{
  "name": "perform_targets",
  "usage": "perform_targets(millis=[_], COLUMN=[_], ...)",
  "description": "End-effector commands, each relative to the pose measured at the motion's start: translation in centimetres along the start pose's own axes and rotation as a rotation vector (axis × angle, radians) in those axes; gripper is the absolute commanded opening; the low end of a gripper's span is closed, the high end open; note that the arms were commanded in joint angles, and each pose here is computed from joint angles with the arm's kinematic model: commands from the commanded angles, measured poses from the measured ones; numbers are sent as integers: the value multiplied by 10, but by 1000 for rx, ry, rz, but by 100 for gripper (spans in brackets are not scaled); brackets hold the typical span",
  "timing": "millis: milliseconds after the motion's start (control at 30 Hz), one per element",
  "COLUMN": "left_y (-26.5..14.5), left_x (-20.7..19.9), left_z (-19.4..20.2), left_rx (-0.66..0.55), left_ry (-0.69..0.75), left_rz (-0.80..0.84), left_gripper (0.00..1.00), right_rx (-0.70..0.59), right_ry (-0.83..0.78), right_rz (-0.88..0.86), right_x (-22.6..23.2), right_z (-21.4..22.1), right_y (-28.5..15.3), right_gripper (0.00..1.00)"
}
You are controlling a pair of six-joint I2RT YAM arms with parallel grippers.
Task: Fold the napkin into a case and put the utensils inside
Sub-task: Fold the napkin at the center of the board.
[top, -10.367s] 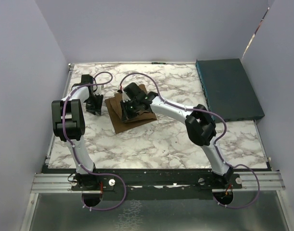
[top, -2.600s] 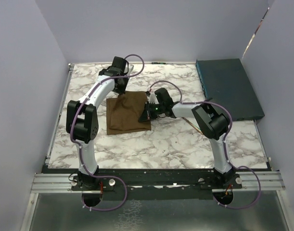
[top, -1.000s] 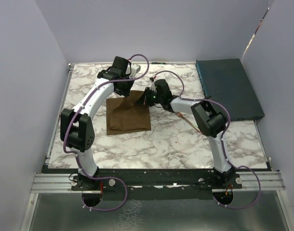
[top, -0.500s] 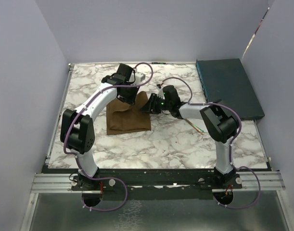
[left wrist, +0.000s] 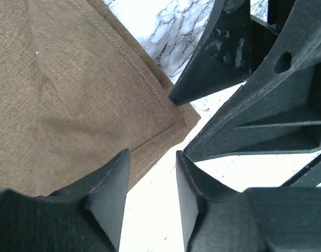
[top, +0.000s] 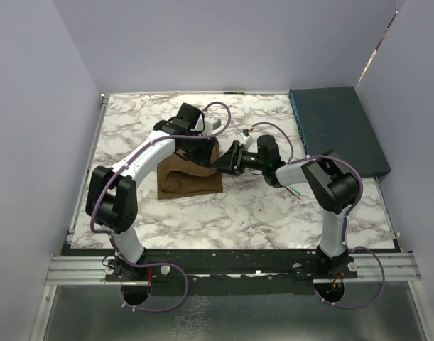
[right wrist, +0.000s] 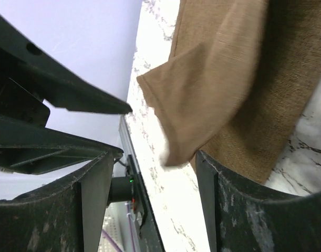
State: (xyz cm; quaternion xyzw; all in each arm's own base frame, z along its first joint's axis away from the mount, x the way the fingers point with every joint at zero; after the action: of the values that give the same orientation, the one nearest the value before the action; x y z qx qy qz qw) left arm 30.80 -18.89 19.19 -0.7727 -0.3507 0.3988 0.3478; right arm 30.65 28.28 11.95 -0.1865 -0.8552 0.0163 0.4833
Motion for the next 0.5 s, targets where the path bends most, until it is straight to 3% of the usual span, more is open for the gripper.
perform_targets(millis=[0,133,333,467], left_y=[-25,-42,-65,-71], left_x=[-19,-20,18,59], left_z=[-9,-17,-27,-14], left_rx=[-70,-96,-144,-95], left_ry=[19,23,13,30], left_rz=[92,106,11,-94], left_gripper=[47,60,61,61], right_rx=[-1,13,78,100], right_ry=[20,50,52,-13], right_rz=[-78,-74,74,213], right_x=[3,-2,-16,-13], right_z=[1,3,11,11], right_y=[5,8,6,-9], right_gripper=[66,65,59,59])
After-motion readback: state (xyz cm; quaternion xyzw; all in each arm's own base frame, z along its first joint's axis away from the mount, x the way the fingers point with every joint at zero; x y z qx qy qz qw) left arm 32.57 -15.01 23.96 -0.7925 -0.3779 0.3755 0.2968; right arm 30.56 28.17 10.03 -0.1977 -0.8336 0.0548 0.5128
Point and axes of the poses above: each gripper's point midway between its finger pads, its own y axis out along the fingers, its own x axis along the line the jaws close on, z = x × y, the point moved 8 cm from there along -y, back along the fingers, and after that the axes turned 12 degrees about -y, right-handed, at the moved point
